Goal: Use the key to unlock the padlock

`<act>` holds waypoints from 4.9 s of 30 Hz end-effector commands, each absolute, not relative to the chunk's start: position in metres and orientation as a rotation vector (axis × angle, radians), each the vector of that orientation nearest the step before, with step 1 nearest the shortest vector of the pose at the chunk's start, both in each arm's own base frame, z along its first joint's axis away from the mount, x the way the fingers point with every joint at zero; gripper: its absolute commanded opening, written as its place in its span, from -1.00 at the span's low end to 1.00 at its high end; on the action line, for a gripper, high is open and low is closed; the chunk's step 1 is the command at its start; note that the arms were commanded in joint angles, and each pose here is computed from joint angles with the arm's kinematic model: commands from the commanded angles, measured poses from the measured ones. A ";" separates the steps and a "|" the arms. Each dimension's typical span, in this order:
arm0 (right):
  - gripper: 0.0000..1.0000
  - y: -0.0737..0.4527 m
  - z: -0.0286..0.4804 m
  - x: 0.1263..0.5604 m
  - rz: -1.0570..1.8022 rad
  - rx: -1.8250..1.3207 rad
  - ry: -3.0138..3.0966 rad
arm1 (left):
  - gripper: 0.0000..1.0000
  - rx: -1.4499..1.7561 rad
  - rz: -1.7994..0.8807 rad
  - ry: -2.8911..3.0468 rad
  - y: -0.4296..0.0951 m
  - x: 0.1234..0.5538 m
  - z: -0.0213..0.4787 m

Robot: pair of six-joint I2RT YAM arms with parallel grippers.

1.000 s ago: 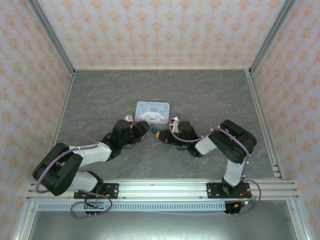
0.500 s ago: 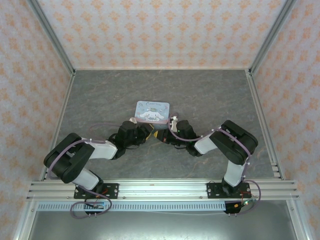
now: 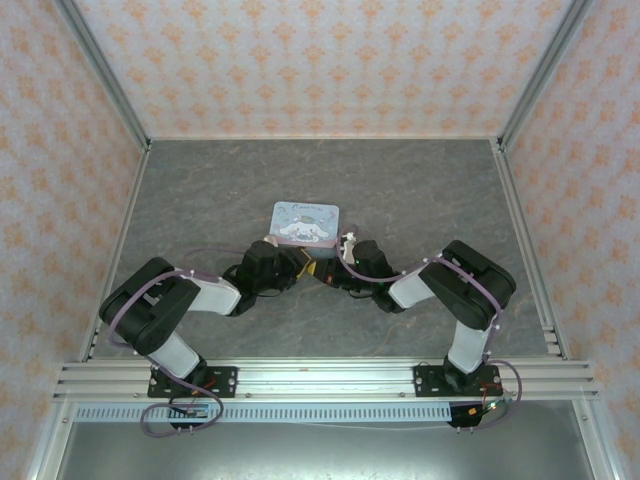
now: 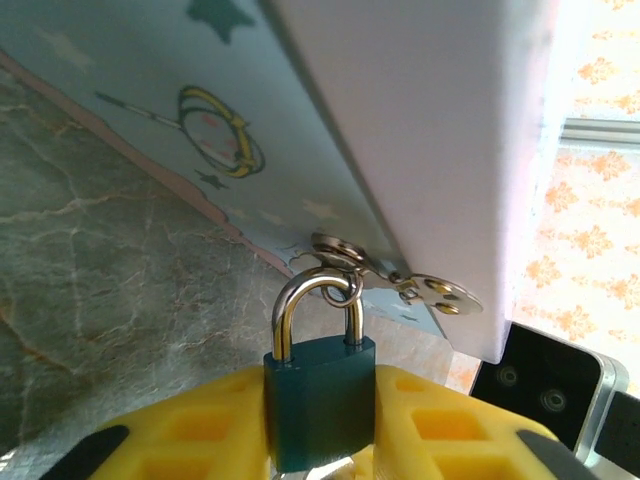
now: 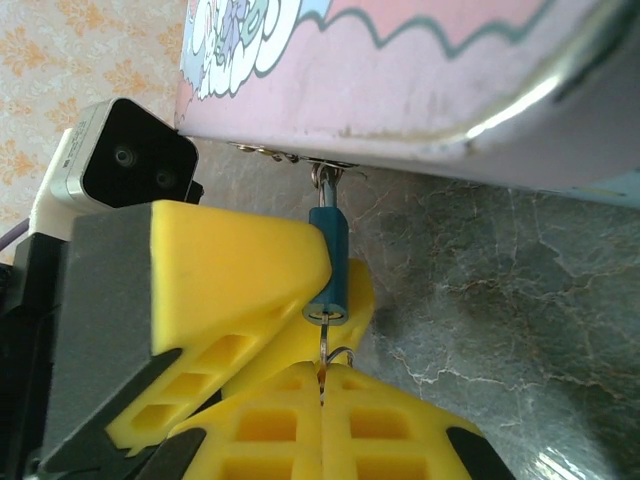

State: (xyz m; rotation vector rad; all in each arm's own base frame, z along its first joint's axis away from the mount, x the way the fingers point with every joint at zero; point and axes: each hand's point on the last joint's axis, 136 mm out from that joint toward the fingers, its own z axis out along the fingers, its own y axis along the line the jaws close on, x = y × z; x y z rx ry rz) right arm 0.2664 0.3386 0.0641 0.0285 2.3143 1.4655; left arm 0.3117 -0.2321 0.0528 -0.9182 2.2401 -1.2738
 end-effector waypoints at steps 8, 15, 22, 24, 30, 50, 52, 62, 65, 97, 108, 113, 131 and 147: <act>-0.94 0.340 0.090 0.268 1.480 -0.015 2.221 | -0.96 -0.897 -1.240 2.204 -0.231 0.318 0.069; -0.67 0.330 0.084 0.266 1.383 -0.045 2.247 | -1.00 -0.893 -1.231 2.204 -0.229 0.317 0.074; -0.42 0.310 0.086 0.263 1.192 -0.144 2.264 | -1.00 -0.897 -1.209 2.212 -0.225 0.314 0.077; -0.37 0.302 0.087 0.262 1.117 -0.194 2.267 | -1.00 -0.899 -1.211 2.214 -0.226 0.313 0.079; -0.29 0.278 0.107 0.255 0.885 -0.453 2.155 | -1.00 -0.921 -1.222 2.231 -0.228 0.312 0.083; -0.32 0.269 0.140 0.234 -0.038 -1.379 1.529 | -1.00 -0.921 -1.266 2.285 -0.240 0.312 0.097; -0.32 0.273 0.138 0.235 -0.116 -1.427 1.477 | -1.00 -0.915 -1.276 2.289 -0.242 0.313 0.099; -0.33 0.300 0.122 0.244 -0.168 -1.522 1.407 | -1.00 -0.911 -1.283 2.310 -0.247 0.315 0.100; -0.37 0.309 0.118 0.247 -0.154 -1.528 1.405 | -1.00 -0.907 -1.284 2.316 -0.248 0.315 0.099; -0.52 0.332 0.105 0.282 -0.255 -1.531 1.401 | -1.00 -0.894 -1.282 2.346 -0.251 0.312 0.097; -0.76 0.332 0.100 0.289 -0.256 -1.509 1.424 | -1.00 -0.890 -1.284 2.351 -0.252 0.312 0.098; -0.99 0.331 0.101 0.291 -0.249 -1.472 1.449 | -1.00 -0.892 -1.285 2.350 -0.252 0.313 0.098; -1.00 0.324 0.096 0.283 0.011 -1.121 1.679 | -1.00 -0.893 -1.254 2.366 -0.249 0.312 0.091; -1.00 0.317 0.069 0.268 0.195 -0.932 1.858 | 0.09 -0.933 -1.085 2.346 -0.194 0.309 0.090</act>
